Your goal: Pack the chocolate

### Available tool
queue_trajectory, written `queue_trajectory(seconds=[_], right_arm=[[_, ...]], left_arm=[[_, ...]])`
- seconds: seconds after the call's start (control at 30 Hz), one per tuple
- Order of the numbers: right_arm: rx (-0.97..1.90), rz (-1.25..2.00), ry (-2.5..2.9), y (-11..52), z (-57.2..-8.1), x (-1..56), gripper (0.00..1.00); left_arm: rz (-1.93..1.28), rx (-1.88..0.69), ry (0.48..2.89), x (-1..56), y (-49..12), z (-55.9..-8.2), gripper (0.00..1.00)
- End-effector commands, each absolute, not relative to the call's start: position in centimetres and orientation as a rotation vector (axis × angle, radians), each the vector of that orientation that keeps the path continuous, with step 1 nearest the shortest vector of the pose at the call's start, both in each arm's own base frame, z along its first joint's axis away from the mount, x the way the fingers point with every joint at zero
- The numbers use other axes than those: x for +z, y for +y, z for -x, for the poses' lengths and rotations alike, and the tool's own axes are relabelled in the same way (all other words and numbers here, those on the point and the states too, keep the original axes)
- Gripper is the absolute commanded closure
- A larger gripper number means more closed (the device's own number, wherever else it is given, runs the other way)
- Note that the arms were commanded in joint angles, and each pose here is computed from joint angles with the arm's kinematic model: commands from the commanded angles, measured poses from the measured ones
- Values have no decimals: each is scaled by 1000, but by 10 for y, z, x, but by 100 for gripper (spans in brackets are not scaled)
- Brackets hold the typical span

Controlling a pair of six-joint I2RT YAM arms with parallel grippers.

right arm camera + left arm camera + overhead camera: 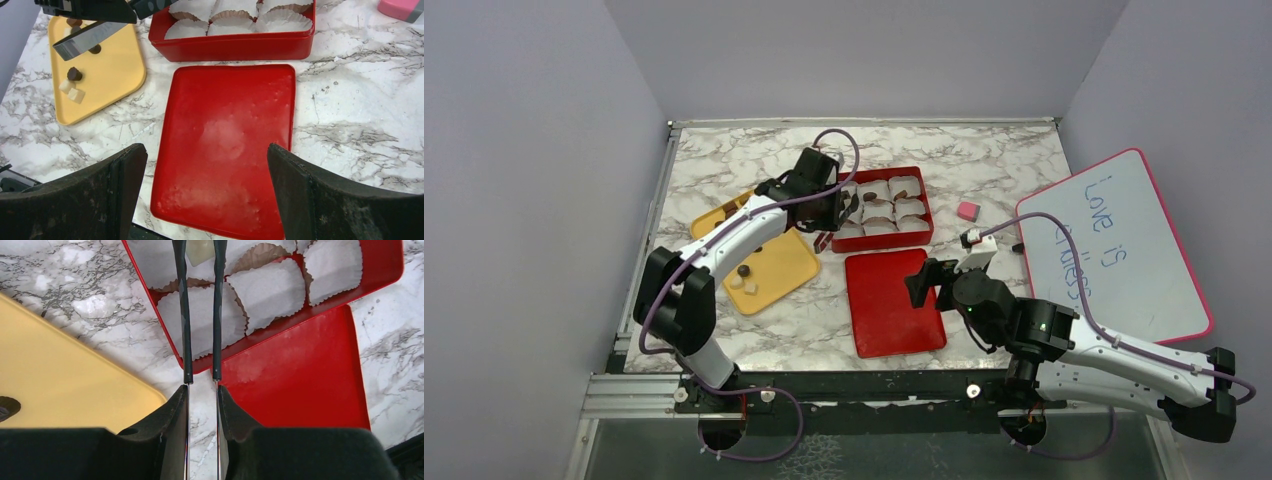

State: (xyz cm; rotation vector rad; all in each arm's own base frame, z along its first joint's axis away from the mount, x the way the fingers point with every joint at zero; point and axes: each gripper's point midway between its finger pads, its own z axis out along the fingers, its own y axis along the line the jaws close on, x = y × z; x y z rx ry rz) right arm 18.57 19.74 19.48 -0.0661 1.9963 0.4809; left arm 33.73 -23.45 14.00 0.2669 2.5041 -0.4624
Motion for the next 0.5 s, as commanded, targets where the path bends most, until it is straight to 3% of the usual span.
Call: queue_trajectory(seconds=[0.0,0.47], right_arm=[[476,29,1953,195,-192,208,5],[482,25,1952,194,-191,210,5]], left_arm=[[-287,-408,2461,144,-236,-351,75],[-299,-319,2478,130,-228,-357,66]])
